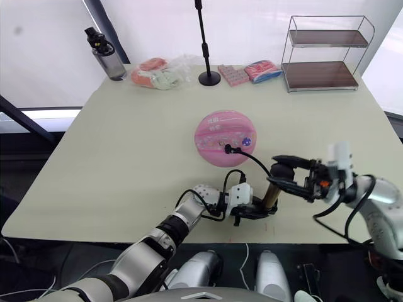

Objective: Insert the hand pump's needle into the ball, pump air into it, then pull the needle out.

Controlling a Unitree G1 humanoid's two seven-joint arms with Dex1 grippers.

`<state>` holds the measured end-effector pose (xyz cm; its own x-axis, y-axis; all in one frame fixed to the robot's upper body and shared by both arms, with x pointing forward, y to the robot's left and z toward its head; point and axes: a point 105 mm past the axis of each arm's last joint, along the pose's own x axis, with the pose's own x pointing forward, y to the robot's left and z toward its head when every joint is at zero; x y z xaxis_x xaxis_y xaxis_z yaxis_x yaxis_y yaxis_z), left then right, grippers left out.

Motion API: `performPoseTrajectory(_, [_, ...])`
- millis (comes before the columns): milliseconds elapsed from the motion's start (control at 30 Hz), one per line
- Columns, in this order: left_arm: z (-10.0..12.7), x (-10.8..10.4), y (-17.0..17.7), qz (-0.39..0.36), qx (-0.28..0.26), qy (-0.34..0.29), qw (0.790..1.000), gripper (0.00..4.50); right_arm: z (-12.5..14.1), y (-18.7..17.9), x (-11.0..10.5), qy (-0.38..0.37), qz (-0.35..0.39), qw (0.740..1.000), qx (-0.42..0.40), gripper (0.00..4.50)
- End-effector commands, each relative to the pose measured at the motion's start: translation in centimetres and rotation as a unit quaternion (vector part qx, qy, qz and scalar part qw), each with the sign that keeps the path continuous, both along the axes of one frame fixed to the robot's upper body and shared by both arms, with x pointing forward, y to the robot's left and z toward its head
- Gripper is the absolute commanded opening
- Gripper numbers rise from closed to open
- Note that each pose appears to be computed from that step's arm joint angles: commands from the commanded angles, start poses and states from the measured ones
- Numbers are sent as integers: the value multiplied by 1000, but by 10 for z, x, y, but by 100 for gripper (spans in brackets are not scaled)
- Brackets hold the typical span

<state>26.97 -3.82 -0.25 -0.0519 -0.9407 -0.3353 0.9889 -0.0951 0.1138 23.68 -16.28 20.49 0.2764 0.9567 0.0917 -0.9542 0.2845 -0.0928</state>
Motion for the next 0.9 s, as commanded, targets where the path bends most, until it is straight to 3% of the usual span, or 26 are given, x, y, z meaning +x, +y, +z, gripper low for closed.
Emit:
performPoseTrajectory(33, [-27,-10,12,5,46,38,998,109,41,-4,-12,-45,24,998,25,210])
performPoseTrajectory(400, [-26,-10,11,5,42,39,998,109,102,-11,-14,-105,21,994,26,210])
performPoseTrajectory(600, [-26,-9,11,6,40,39,998,109,115,-12,-14,-112,25,993,25,210])
performPoseTrajectory(733, [-26,-9,11,7,40,38,998,109,100,-8,-11,-91,29,995,14,210])
performPoseTrajectory(900, [-26,-9,11,7,40,36,999,109,55,-4,-3,-55,16,998,-16,210])
